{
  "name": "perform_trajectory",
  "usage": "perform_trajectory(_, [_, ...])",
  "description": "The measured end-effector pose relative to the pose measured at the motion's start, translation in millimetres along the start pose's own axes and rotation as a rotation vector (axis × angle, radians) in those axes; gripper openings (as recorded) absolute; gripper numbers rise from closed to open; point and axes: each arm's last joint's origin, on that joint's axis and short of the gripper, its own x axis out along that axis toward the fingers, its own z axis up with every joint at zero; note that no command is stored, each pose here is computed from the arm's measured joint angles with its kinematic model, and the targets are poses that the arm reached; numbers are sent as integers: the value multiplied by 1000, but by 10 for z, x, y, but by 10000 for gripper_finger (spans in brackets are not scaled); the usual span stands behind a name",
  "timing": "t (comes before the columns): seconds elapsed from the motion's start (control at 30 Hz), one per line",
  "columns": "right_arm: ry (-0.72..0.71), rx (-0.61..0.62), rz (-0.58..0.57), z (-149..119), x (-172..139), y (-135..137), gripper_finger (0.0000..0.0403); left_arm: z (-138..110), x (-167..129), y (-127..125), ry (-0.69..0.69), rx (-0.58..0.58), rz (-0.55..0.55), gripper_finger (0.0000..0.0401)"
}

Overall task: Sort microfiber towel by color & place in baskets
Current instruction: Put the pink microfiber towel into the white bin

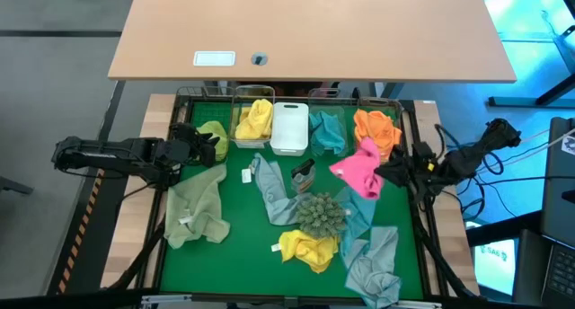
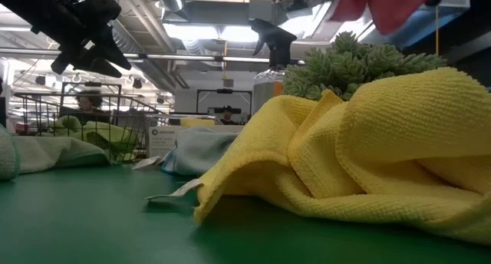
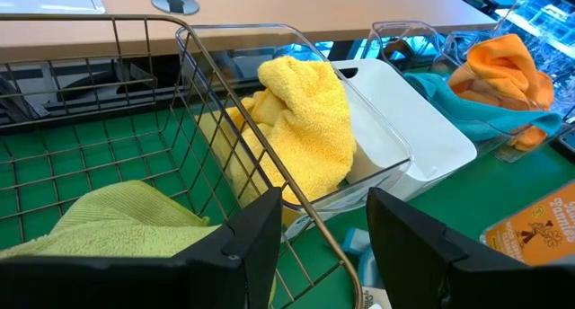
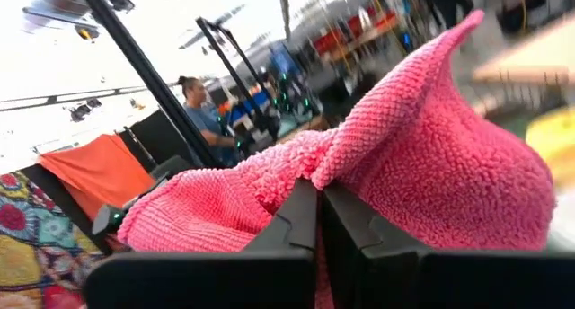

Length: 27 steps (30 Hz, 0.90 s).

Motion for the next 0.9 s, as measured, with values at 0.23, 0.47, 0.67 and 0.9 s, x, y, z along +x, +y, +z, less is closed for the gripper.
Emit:
perform_trajectory(0.23, [-94, -147, -14, 59, 120, 12, 4, 0, 0, 0, 0, 0, 0, 157])
perform_trajectory(0.47, [-95, -201, -10, 90, 342, -148, 4, 0, 0, 0, 0, 0, 0, 157])
perform_trajectory(0.67, [-121, -241, 48, 192, 535, -343, 4, 0, 0, 0, 0, 0, 0, 157])
perform_trajectory(0.9, [-136, -291, -2, 294, 709, -668, 4, 0, 0, 0, 0, 0, 0, 157])
